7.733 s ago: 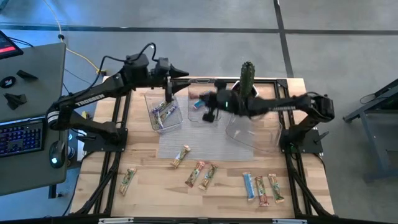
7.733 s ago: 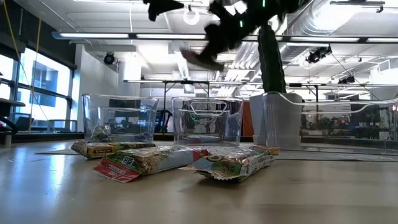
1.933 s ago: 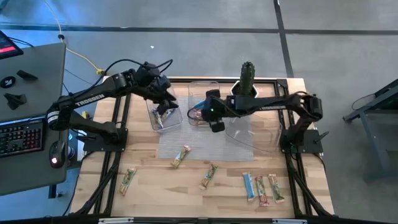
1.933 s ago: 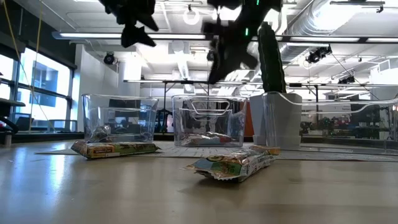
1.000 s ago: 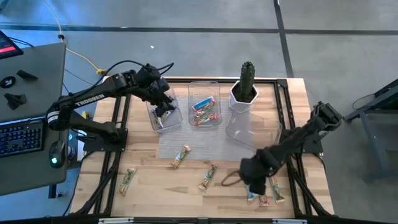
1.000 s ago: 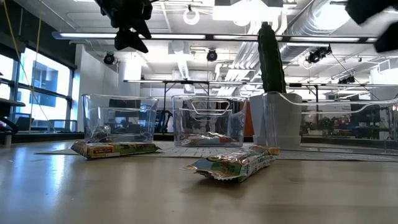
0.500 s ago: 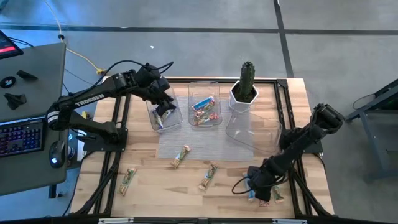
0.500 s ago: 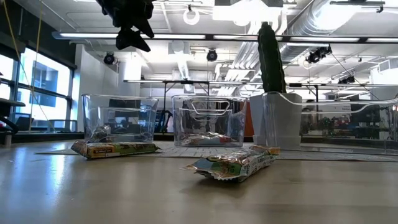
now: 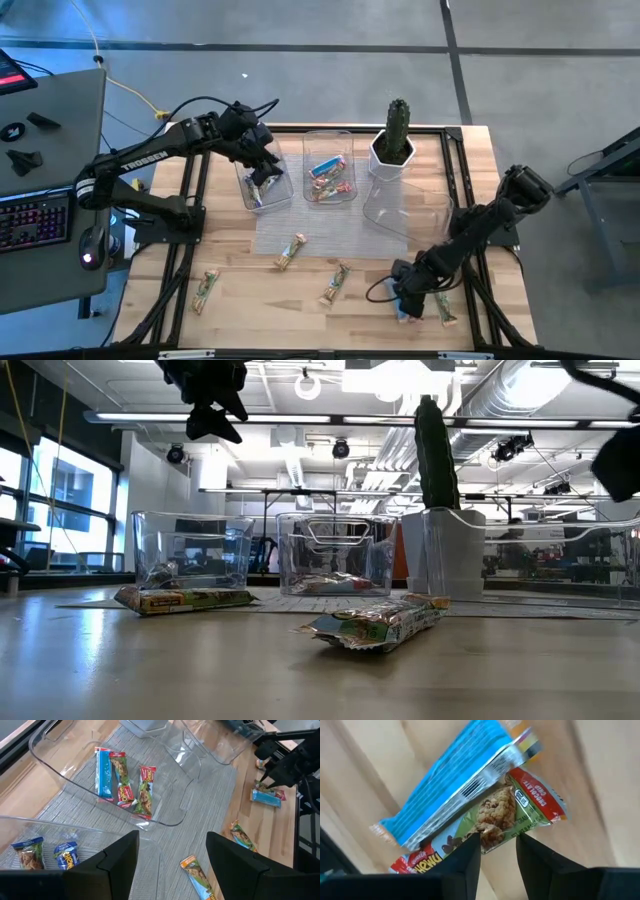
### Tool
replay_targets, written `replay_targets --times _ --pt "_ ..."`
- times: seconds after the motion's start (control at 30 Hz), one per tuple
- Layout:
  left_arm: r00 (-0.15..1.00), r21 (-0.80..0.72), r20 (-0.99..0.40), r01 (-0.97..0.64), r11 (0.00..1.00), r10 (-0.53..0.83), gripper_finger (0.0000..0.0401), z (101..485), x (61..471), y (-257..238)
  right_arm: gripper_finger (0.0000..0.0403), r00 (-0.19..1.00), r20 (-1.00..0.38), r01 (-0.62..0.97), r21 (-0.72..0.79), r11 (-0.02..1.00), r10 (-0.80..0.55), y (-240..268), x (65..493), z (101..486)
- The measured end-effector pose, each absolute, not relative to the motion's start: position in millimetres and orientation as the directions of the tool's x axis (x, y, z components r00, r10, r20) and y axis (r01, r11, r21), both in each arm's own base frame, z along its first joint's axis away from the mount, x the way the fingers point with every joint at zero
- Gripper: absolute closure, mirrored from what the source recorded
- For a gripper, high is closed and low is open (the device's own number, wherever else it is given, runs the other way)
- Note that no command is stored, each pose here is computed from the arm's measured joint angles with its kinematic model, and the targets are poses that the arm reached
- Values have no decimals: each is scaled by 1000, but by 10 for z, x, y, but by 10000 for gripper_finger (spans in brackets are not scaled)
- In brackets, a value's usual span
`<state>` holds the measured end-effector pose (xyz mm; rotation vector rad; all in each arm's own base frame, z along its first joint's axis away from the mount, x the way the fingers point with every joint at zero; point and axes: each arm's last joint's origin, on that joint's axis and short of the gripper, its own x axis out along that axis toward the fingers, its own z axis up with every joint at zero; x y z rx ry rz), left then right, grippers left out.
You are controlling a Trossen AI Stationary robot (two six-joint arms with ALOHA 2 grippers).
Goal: Pick and place Granola Bars by type
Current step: Put the red granola bar into the middle bin
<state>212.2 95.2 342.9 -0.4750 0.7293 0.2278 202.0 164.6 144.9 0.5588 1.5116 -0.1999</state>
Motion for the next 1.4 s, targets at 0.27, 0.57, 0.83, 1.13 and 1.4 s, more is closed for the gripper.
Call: replay_targets --times 0.27,0.57,0.83,1.13,1.4 --pt "727 -336 -686 -360 870 36 174 3428 2121 951 295 185 -968 410 235 882 172 1542 2169 1455" --pt "727 -334 -686 -358 872 36 174 3428 2121 951 325 278 -941 356 289 889 194 1445 2337 1477" --pt "727 -334 -686 -358 872 35 174 3428 2121 951 398 333 -928 337 282 898 167 1379 2414 1490" --pt "727 -335 -686 -358 872 35 174 3428 2121 951 397 325 -925 348 312 884 199 1295 2469 1494" --pt "727 -335 -686 -358 872 35 174 3428 2121 951 356 313 -924 289 313 905 219 1278 2477 1494"
